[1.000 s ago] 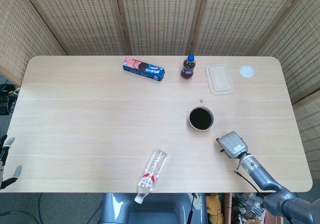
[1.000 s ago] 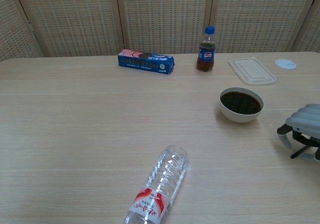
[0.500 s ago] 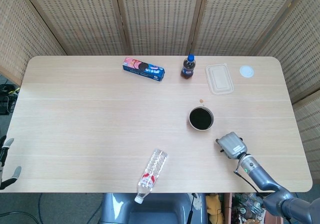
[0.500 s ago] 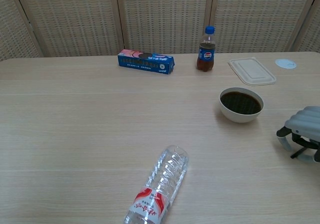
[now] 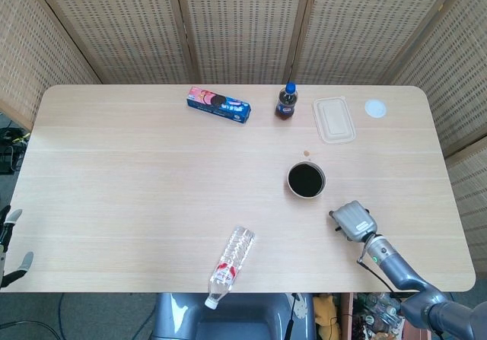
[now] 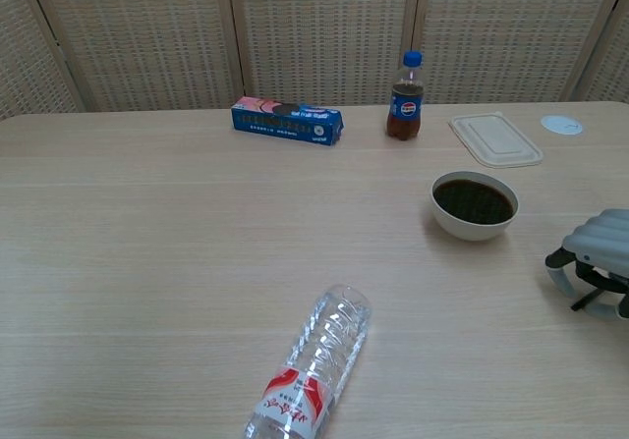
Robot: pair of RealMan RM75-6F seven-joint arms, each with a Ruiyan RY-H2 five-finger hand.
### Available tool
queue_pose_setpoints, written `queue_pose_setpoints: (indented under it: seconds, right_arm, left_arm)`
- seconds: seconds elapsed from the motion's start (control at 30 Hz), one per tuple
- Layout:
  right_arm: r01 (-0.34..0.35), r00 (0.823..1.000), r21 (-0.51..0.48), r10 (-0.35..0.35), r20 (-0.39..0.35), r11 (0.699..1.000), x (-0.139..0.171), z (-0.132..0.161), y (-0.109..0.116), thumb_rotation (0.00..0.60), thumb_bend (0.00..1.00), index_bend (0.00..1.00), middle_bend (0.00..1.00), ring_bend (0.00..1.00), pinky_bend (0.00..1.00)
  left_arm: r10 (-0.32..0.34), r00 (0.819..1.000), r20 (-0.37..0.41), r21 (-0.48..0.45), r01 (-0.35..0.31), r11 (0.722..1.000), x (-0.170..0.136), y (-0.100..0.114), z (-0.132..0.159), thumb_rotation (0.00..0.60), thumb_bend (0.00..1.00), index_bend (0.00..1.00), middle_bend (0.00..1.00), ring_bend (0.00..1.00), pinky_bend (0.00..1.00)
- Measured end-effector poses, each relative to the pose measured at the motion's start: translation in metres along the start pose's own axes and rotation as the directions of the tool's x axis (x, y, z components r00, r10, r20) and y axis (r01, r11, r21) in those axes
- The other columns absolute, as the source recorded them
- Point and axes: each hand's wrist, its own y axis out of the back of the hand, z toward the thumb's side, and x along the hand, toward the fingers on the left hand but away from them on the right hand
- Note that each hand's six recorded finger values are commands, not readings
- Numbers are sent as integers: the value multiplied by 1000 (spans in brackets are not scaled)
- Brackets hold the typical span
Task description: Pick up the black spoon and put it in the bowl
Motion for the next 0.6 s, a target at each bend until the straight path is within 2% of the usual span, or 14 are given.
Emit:
queue_pose_setpoints:
  seconds: [0.6]
  right_arm:
    - [-13, 1000, -12, 13, -4, 1000, 1, 5, -9, 600, 527, 520, 913, 964, 1000]
  left_arm:
    - [-3, 1000, -6, -1, 3, 1000, -1, -1, -1, 600, 364, 0, 0, 0, 0]
